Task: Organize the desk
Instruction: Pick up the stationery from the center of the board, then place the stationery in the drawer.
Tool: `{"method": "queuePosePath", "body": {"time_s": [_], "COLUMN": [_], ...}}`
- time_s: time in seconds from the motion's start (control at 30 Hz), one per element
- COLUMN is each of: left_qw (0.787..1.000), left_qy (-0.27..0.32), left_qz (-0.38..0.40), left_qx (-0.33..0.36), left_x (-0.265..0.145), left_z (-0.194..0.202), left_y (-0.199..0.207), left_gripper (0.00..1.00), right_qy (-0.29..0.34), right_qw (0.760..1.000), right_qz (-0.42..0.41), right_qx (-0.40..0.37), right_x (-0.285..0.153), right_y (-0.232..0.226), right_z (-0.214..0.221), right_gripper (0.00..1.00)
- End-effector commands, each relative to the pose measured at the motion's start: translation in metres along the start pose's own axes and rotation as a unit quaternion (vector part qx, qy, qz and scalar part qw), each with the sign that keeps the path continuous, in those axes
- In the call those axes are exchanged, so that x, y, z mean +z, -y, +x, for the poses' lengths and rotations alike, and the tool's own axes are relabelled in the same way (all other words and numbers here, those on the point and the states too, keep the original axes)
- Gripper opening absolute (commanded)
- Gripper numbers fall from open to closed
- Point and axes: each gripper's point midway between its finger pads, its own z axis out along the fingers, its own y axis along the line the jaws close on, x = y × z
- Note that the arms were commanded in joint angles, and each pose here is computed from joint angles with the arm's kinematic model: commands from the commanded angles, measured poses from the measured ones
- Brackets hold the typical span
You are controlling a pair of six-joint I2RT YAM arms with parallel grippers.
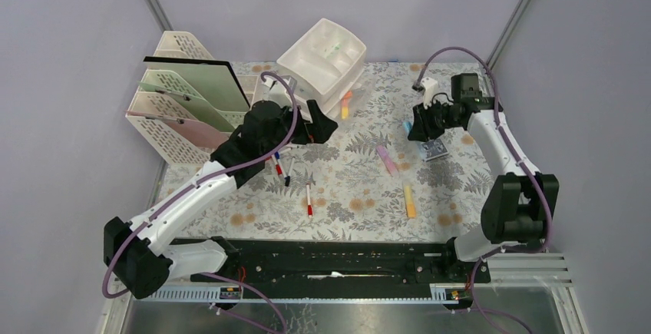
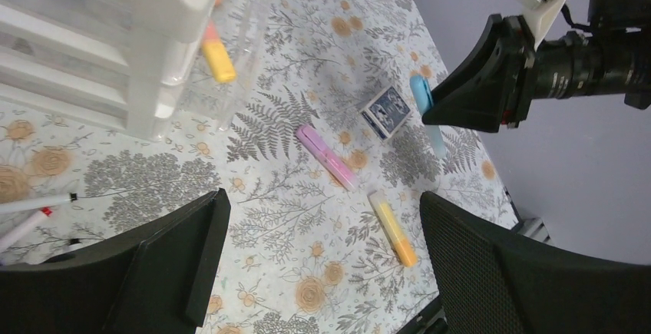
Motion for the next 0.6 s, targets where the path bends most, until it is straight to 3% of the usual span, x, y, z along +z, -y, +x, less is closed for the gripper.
{"method": "queuePosePath", "body": {"time_s": [0.0,0.57], "left_qw": [0.998,0.995], "left_qy": [0.054,0.082], "left_qz": [-0.012,-0.052], "left_qx": [0.015,-0.012], "left_x": [-0.015,-0.033], "left_z": [-0.034,-0.037], "left_y": [0.002,-0.019], "left_gripper": [0.99,0.99], "right_qy": [0.055,0.129], "right_qw": [0.997,0.979], "right_qz": [-0.056,-0.1], "right_qx": [0.023,0.126], "right_x": [0.003,0.07], "right_y": [-0.01,-0.034], "right_z": [-0.05,-0.165], "right_gripper": [0.0,0.01]}}
